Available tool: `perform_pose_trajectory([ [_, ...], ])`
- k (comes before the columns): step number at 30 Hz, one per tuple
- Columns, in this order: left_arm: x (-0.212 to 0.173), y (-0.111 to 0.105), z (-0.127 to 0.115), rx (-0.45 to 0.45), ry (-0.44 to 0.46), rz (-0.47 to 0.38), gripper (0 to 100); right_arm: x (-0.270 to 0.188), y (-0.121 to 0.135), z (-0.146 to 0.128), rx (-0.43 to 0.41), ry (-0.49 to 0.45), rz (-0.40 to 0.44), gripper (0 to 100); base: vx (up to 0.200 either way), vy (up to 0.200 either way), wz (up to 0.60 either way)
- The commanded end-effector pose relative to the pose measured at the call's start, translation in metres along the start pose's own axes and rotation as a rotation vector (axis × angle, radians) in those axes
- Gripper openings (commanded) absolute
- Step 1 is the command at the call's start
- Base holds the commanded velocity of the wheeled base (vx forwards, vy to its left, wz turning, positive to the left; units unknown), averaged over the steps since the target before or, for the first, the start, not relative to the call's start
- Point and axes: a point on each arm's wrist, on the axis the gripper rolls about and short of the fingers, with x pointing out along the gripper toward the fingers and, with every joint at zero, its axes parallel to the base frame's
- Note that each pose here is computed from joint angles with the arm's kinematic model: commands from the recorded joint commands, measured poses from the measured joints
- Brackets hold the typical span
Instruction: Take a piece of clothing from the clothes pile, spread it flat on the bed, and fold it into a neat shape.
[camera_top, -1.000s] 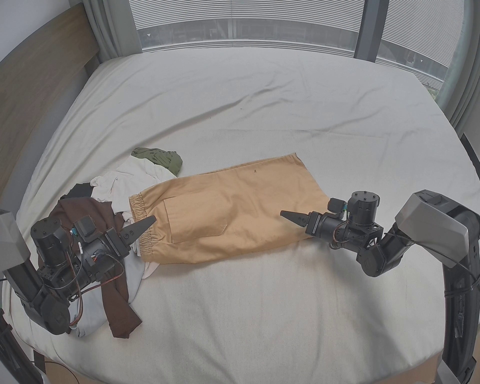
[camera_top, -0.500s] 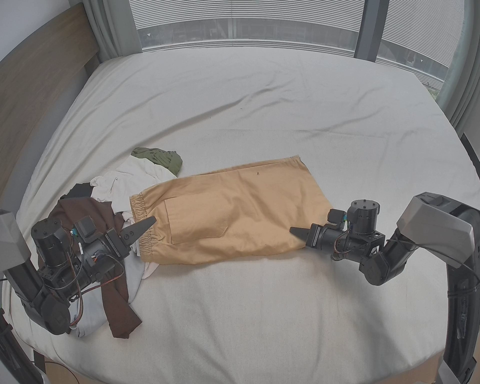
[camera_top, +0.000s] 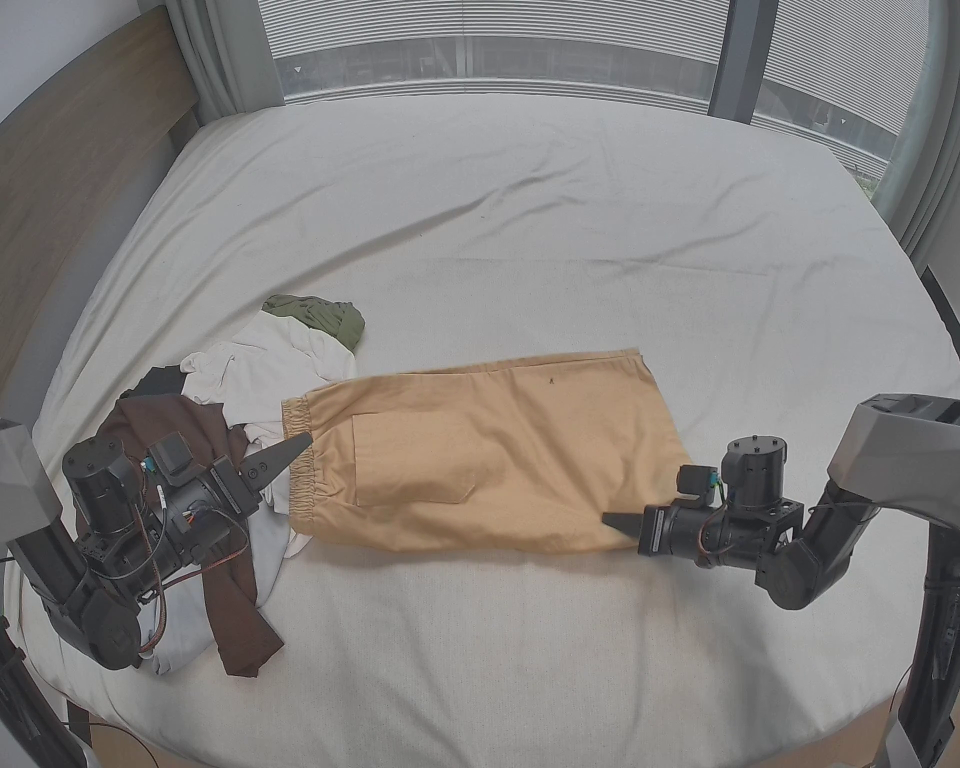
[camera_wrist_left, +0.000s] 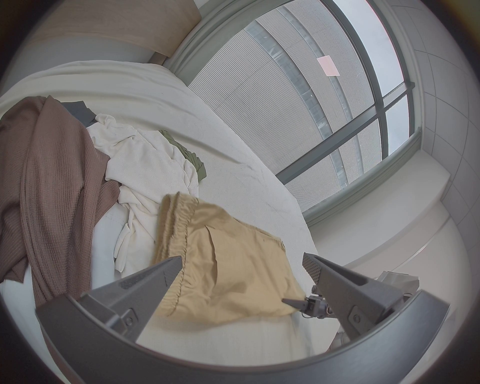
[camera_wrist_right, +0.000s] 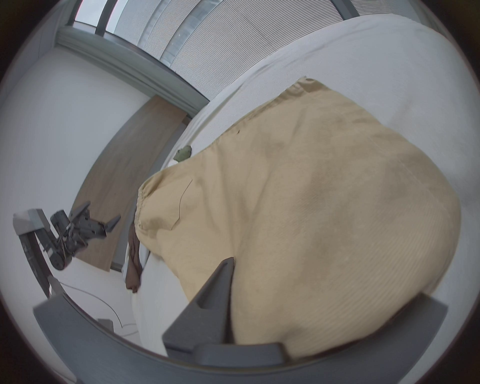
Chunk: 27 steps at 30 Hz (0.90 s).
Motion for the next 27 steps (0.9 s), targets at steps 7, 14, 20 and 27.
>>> perform_pose_trajectory([
  [7,0.0,0.0,0.0,-0.001,0.001,0.0,100,-0.058,0.018,-0.031,-0.021,0.094,-0.046,0,0.0,0.0,0.0],
  [14,0.0,-0.001,0.0,-0.001,0.0,-0.001,100,-0.092,0.019,-0.062,0.011,0.201,-0.098,0,0.0,0.0,0.0],
  [20,-0.003,-0.002,0.0,0.0,0.0,-0.005,100,-0.107,0.013,-0.071,0.047,0.223,-0.152,0,0.0,0.0,0.0],
  [27,-0.002,-0.003,-0.001,0.0,0.006,-0.008,100,-0.107,0.009,-0.073,0.06,0.233,-0.169,0,0.0,0.0,0.0],
])
